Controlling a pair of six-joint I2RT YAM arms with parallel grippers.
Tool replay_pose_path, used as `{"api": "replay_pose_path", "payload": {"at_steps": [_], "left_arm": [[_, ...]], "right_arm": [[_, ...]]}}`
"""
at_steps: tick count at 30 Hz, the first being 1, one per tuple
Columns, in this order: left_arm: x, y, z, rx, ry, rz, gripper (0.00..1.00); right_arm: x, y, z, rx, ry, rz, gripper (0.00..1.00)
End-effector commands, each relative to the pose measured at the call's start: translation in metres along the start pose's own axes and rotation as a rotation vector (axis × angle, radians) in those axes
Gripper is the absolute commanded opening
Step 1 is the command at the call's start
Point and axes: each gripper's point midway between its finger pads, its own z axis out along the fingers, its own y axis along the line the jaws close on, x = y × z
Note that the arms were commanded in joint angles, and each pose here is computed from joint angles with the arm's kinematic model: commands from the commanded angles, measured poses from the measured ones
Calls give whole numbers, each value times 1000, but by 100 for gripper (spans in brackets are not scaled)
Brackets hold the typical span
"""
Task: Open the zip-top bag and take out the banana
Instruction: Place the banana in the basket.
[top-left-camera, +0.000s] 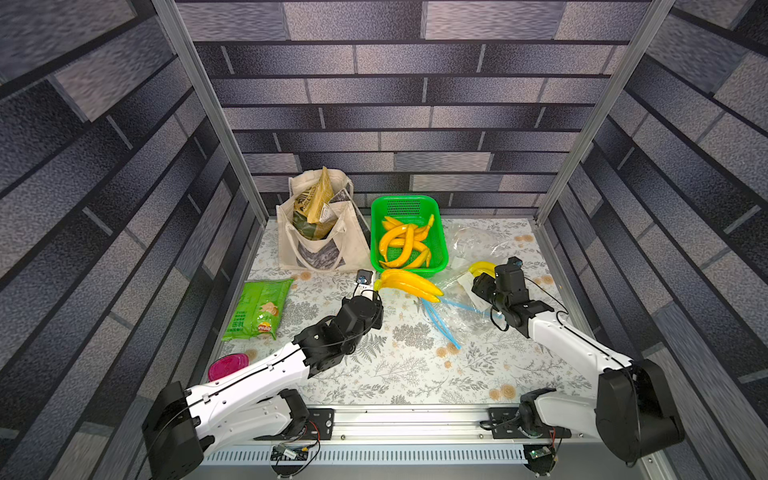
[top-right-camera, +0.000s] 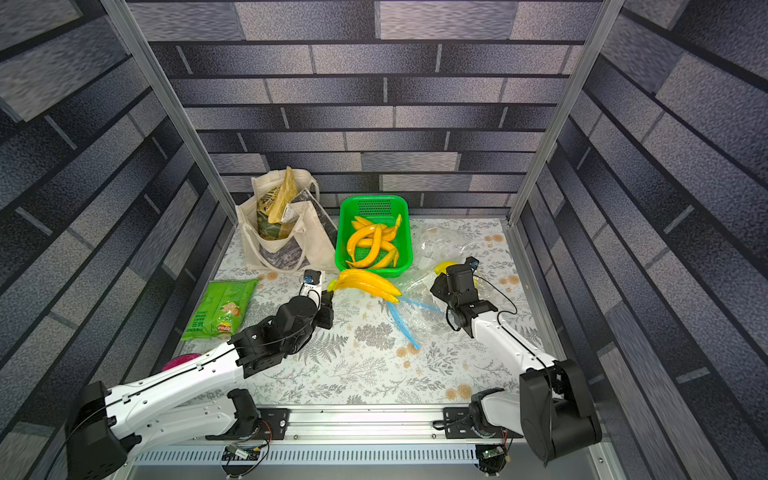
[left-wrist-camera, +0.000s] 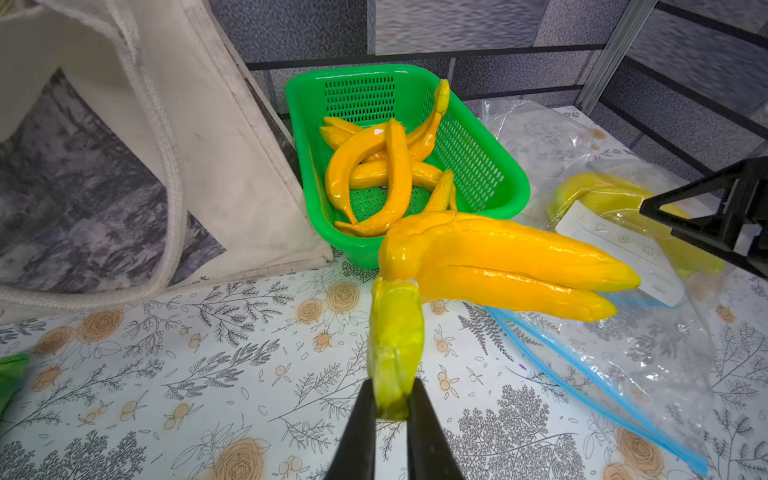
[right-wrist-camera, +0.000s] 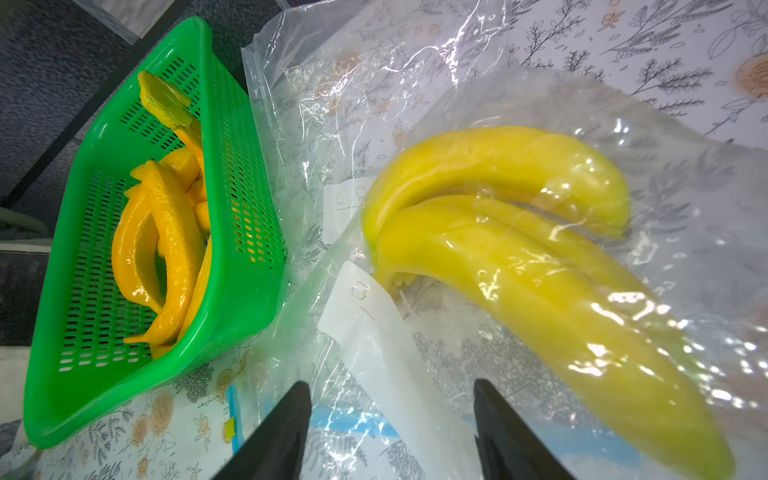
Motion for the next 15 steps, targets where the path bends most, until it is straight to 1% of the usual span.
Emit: {"api": "replay_pose_path", "payload": {"at_steps": [1,4,8,12,13,15], "left_arm": [[-42,-14,10,64,-66,0,14],[-77,-17,31,61,-108,-6,14],[-116,-21,71,68,-143,-23,14],[-140,-9,117,20,-172,-41,13],[-144,-3,128,-2,-185,-51,13],[-147,11,157,-32,-176,-73,13]], "right_arm": [[14,-11,-12,24,35,4,65],[19,-13,-24,5,43,4,65],[26,-18,-40,-19,46,8,65],[34,-28,-57,-26,38,8,65],[35,-29,-60,-31,33,9,65],[38,-33,-66,-40,25,12,65]]}}
